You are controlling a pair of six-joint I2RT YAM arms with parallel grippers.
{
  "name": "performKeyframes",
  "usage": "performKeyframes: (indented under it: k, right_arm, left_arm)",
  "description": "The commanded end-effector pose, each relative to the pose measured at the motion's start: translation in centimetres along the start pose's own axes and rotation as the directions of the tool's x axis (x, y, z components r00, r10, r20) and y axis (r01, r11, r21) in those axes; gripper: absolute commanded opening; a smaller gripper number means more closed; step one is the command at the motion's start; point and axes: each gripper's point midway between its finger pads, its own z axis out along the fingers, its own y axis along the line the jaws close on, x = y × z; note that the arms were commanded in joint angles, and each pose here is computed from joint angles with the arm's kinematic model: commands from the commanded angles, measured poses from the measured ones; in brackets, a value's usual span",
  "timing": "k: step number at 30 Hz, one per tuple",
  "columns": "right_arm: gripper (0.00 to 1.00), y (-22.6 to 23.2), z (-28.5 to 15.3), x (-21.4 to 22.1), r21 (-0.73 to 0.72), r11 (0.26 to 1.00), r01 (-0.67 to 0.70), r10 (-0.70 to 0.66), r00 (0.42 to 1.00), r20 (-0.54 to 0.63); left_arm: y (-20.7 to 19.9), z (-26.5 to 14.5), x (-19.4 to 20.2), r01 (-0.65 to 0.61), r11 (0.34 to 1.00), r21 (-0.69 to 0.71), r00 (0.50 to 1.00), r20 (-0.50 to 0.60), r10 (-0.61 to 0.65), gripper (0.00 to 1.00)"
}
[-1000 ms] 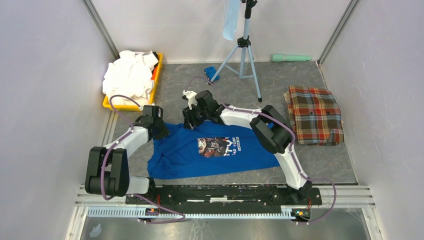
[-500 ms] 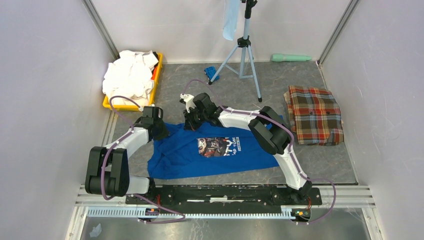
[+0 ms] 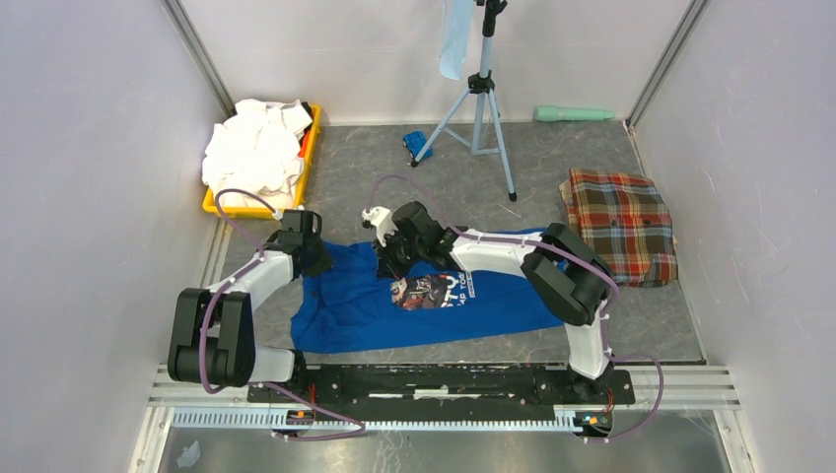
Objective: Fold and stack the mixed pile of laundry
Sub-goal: Fold the T-shirt.
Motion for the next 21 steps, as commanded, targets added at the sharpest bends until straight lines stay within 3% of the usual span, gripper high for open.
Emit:
performKeyframes:
  k: [1, 5, 8, 11, 21]
  right_arm:
    - [0.01, 1.5, -1.4, 1.6, -0.028, 0.995, 0.099, -0.099, 0.995, -0.01]
    - [0.05, 2.0, -1.6, 4.6, -0.034, 0.993, 0.117, -0.119, 0.99, -0.069]
    - [0.14, 1.5, -2.4, 5.2, 0.018, 0.991, 0.129, -0.127, 0.989, -0.081]
    - [0.29, 1.8, -3.5, 4.3, 0.034, 0.989, 0.143, -0.14, 0.988, -0.059]
    - [0.43, 6.3, -4.4, -1.9, -0.039, 0.981, 0.188, -0.186, 0.981, 0.048]
  left_arm:
    - [0.2, 0.3, -0.8, 0.042, 0.999, -0.016, 0.999, 0.034, -0.041, 0.17]
    - [0.2, 0.4, -0.8, 0.045, 0.999, -0.016, 0.998, 0.036, -0.044, 0.17]
    - [0.2, 0.4, -0.7, 0.049, 0.999, -0.012, 0.998, 0.038, -0.049, 0.17]
    - [0.3, 0.4, -0.5, 0.052, 0.999, -0.009, 0.998, 0.039, -0.052, 0.17]
    - [0.2, 0.1, -0.2, 0.042, 0.999, 0.017, 0.998, 0.056, -0.043, 0.16]
